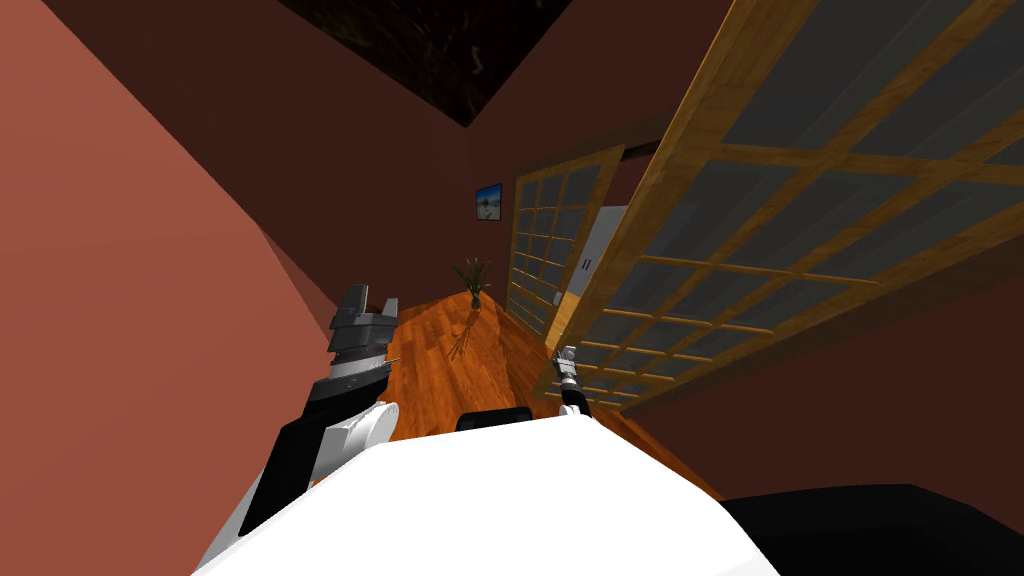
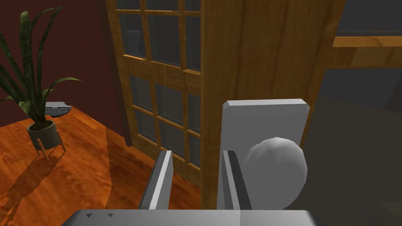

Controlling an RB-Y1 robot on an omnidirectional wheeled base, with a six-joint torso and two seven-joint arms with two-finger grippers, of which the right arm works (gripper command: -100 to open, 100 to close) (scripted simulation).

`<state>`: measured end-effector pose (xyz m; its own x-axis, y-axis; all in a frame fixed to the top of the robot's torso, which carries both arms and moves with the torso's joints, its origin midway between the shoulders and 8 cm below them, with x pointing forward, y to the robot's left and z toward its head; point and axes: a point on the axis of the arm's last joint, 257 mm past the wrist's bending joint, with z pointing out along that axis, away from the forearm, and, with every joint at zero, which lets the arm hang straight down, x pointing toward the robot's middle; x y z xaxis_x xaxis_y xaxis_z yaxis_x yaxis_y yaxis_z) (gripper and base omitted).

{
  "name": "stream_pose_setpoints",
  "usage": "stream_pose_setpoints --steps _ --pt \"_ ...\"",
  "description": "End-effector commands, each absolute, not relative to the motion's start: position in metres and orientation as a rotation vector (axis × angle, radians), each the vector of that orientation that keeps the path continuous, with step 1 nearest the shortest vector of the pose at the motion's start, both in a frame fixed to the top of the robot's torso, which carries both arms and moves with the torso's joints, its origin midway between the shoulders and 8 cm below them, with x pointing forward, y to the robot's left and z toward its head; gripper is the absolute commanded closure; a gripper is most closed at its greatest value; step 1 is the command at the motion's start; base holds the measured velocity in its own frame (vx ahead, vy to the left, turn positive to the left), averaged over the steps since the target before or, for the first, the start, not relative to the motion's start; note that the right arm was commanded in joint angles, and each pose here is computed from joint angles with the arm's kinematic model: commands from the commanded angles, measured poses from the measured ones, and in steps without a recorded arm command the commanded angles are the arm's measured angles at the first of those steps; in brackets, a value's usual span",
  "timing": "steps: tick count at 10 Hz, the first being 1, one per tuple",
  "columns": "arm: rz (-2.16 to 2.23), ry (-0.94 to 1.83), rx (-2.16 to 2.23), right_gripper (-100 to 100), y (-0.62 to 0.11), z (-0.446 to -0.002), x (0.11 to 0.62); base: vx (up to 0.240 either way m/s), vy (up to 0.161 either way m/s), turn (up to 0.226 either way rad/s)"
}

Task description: Pull the door open

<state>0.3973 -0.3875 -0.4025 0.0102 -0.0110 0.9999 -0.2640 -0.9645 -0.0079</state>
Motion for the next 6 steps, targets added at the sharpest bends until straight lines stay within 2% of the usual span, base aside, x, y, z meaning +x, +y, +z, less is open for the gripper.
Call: stream_pose_setpoints --steps 1,2,3,6 --pt "2.051 -0.303 2.072 -100 -0.411 -0.398 0.39 -0.004 -0.031 0.061" --pt "2.068 -0.295 2.091 -100 -0.394 -0.402 0.394 0.0 0.002 0.05" --pt "2.068 -0.295 2.091 100 -0.394 -0.402 0.394 0.002 0.012 -0.022" --pt "2.068 -0.295 2.091 100 -0.394 -0.402 0.394 -0.001 -0.001 -0.005"
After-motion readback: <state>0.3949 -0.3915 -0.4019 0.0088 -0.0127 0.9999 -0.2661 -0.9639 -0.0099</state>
